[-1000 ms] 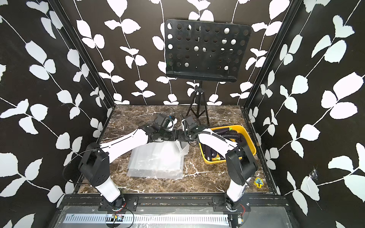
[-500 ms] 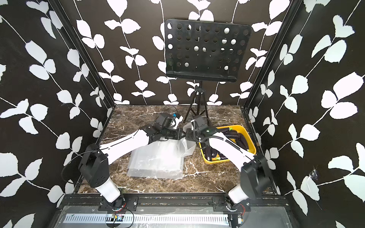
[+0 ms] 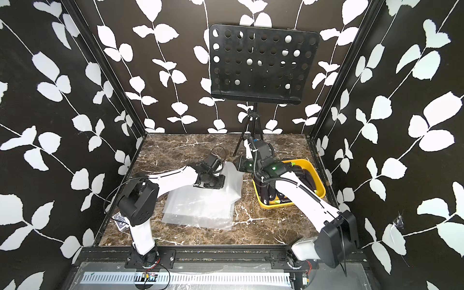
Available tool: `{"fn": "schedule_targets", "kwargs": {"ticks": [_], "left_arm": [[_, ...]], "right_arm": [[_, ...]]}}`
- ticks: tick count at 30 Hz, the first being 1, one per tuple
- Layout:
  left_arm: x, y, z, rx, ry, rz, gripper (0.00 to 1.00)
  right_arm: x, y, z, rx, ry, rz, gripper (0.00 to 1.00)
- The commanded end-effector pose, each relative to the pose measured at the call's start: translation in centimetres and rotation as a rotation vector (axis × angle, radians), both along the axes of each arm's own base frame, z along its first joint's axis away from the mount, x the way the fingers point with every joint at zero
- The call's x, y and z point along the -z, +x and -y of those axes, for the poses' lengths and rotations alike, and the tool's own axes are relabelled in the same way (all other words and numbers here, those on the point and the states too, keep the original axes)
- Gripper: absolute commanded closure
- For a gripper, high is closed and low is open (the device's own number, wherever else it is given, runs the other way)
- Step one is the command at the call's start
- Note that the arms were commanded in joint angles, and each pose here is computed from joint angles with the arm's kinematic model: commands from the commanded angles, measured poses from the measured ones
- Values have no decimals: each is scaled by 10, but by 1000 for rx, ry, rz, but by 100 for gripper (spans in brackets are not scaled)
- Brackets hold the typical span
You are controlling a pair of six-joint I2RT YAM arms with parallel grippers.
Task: Place the eggplant in a zip-top bag and seal the zipper
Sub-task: Place the eggplant in the zipper food storage bag, then adjust the zipper food storage bag in the zipper food storage bag.
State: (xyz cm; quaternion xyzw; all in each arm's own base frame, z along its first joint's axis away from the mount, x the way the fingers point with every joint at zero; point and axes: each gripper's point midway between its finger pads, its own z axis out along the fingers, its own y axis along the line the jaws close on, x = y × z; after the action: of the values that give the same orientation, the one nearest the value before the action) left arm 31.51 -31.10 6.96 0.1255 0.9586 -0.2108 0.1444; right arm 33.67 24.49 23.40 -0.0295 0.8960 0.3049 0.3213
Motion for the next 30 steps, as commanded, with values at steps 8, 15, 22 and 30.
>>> {"fn": "schedule_targets", "kwargs": {"ticks": [8,15,22,30], "left_arm": [[-64,4,12,7,-140,107,100],[-69,6,14,6,-146,108,100],[-84,5,13,5,-168,138,100],[-128,-1,-3,10,-174,247,100]], "right_arm": [[25,-9,-13,-69,-60,-17,63],[45,-8,-21,-82,-113,-53,61],[70,-4,-12,-44,-173,-85,78],[36,8,-46,-120,-18,-31,100]]}}
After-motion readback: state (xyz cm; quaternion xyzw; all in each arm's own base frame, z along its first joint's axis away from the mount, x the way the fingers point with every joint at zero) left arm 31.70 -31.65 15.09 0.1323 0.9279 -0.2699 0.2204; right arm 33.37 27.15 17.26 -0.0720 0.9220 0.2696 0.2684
